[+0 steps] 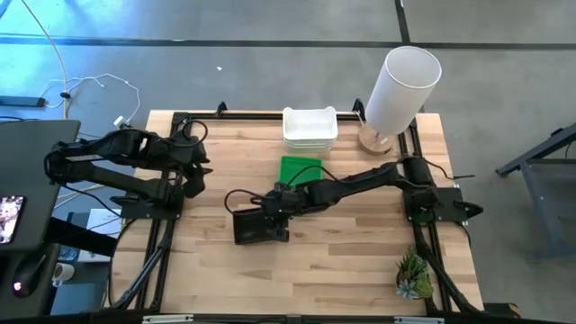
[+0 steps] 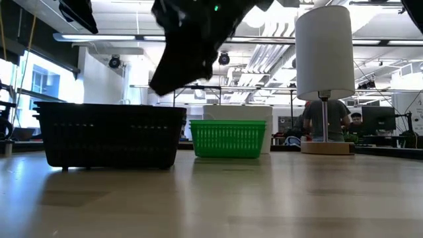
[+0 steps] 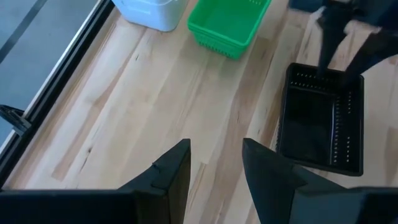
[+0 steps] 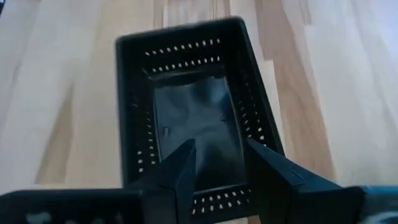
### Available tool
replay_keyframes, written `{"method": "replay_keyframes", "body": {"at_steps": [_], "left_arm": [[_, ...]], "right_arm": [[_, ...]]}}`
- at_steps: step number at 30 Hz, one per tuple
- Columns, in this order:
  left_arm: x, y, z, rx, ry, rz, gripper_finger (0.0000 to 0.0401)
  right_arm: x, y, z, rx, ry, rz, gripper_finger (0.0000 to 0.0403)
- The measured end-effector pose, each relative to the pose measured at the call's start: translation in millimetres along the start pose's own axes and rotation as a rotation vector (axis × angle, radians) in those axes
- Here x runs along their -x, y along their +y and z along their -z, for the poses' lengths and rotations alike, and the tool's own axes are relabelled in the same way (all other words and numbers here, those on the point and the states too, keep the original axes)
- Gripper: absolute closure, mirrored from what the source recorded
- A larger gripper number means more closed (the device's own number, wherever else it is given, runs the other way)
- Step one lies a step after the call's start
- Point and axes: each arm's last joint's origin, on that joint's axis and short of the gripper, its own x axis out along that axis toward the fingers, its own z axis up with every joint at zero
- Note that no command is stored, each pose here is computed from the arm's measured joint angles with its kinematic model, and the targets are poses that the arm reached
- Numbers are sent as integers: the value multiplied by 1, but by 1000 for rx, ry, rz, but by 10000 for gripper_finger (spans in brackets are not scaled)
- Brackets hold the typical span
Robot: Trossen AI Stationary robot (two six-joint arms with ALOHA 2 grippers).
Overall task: Stack baskets by color
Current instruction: Move the black bins to the center of the table
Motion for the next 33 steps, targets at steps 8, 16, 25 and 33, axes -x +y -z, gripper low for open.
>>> {"method": "replay_keyframes", "body": {"at_steps": [8,16,25,33], "left_arm": [[0,0,0,-2,-2,-7,270],[0,0,0,-2,-3,-7,270],[0,0,0,-2,-3,-8,270],[0,0,0,-3,-4,-10,270]], "right_arm": [[-23,-7,15,-41,96,-30,279],[-22,-9,23,-107,174,22,279],[-21,-9,29,-166,235,38,279],[-21,-8,29,-216,241,21,279]]}}
